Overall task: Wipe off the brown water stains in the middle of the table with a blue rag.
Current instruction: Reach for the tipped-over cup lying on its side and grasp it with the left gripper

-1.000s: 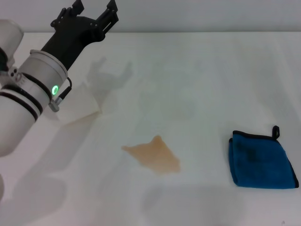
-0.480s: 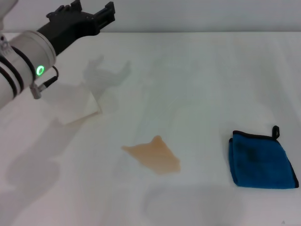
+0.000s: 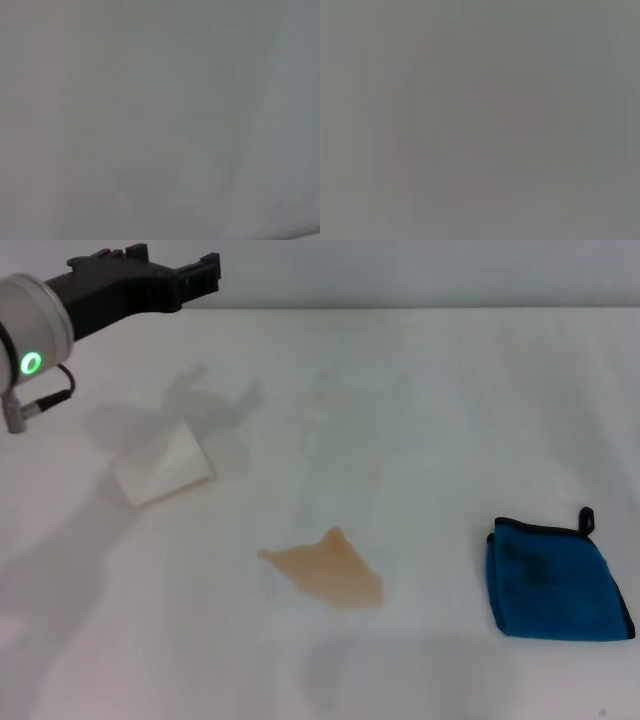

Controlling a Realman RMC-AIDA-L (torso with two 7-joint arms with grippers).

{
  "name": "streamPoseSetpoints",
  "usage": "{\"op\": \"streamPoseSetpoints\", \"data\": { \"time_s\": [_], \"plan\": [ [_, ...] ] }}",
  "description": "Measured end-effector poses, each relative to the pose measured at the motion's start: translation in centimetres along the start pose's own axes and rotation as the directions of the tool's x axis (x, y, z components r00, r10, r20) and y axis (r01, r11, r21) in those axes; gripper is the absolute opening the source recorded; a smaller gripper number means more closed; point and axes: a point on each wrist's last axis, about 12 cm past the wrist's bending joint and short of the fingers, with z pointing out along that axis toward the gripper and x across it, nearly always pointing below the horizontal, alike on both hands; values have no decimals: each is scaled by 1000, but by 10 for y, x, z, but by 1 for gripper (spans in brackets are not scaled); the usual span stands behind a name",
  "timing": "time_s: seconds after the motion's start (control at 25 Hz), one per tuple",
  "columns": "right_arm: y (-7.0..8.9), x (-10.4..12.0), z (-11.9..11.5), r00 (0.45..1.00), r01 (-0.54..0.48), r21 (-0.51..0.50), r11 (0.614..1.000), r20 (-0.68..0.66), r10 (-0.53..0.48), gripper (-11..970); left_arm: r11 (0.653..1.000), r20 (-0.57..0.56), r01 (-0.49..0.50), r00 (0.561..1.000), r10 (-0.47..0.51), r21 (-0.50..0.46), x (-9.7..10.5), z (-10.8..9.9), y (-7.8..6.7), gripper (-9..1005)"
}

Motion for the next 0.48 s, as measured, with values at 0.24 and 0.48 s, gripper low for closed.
{"op": "streamPoseSetpoints", "data": {
  "time_s": [0.24, 0.48],
  "plan": [
    [-1, 0, 0, 1000, -2, 10, 1000, 2, 2, 838, 999, -91, -29, 995, 33, 45, -12, -14, 6, 862],
    [-1, 1, 0, 1000, -4, 15, 1000, -8, 4, 838, 990, -166, -121, 977, 132, 77, -23, -36, 25, 862]
  ]
}}
